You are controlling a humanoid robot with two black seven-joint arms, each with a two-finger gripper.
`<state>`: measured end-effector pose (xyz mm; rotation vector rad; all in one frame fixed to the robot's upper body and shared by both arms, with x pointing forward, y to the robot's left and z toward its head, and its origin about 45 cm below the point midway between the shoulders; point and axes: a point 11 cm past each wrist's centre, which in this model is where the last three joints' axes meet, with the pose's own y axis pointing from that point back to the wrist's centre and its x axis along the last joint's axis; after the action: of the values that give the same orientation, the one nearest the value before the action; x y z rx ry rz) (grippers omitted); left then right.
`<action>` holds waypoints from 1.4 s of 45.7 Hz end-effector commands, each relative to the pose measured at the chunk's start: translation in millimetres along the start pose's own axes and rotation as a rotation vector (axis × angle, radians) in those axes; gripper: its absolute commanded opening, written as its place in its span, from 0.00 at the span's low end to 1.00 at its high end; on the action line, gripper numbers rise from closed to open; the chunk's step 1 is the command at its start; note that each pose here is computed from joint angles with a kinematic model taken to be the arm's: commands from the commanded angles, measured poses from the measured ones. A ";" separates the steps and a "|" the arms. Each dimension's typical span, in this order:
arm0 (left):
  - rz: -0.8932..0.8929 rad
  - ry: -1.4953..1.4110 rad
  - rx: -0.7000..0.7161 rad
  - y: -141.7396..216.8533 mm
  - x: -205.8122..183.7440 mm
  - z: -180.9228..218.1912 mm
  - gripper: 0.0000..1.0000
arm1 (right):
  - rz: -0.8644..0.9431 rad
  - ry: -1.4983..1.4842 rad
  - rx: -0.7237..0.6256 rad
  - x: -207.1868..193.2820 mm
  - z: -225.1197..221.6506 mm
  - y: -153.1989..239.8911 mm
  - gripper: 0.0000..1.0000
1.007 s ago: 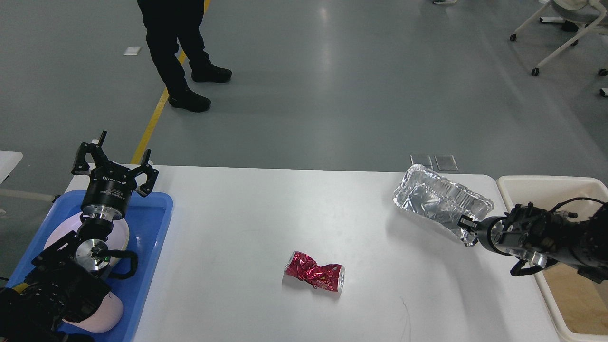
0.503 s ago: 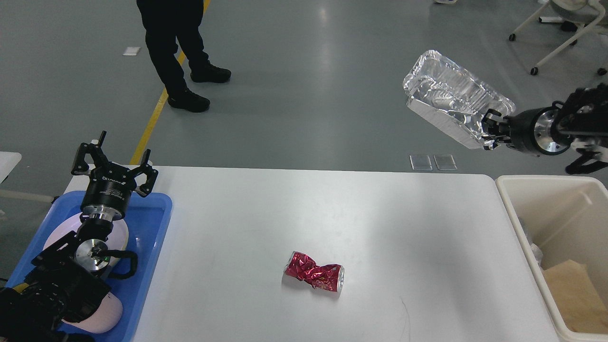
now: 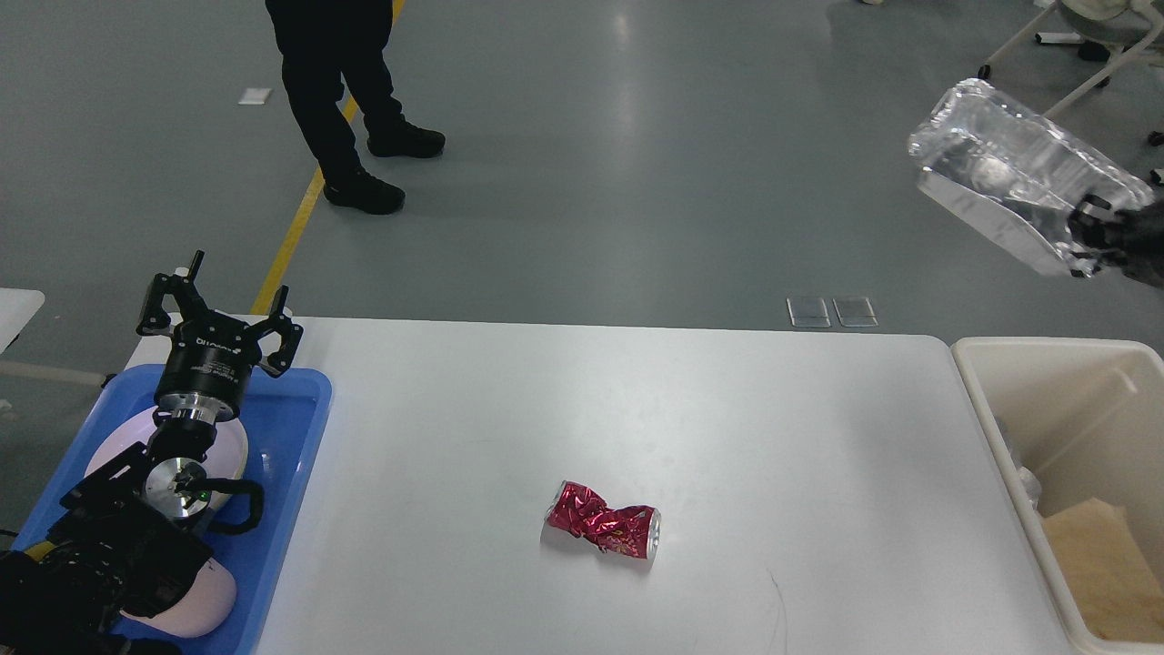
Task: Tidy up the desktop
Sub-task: 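Lift the foil tray with the right gripper and drop it into the bin, then reach the right gripper over the crushed red can and grasp it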
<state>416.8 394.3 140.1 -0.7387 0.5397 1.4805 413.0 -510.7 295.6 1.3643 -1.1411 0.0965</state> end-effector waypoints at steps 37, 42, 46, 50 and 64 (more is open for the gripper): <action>0.000 -0.001 -0.001 0.0 0.2 0.4 0.96 | 0.110 -0.129 -0.349 -143.9 212.9 -67.9 1.00; -0.001 -0.001 0.001 0.0 0.0 0.2 0.96 | 0.105 -0.128 -0.283 -143.1 176.6 -80.5 1.00; -0.001 -0.001 0.001 0.0 0.0 0.2 0.96 | 0.127 -0.109 -0.182 -123.9 118.8 -91.2 1.00; 0.000 -0.002 0.001 0.0 0.1 0.2 0.96 | 0.134 -0.057 -0.077 -106.5 52.6 -95.1 1.00; 0.000 0.000 0.001 0.0 -0.2 -0.5 0.96 | 0.025 0.396 0.241 -150.4 -188.4 -59.0 1.00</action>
<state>416.8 394.2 140.2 -0.7381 0.5396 1.4798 470.2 -378.2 183.6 1.3987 -0.9981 0.3756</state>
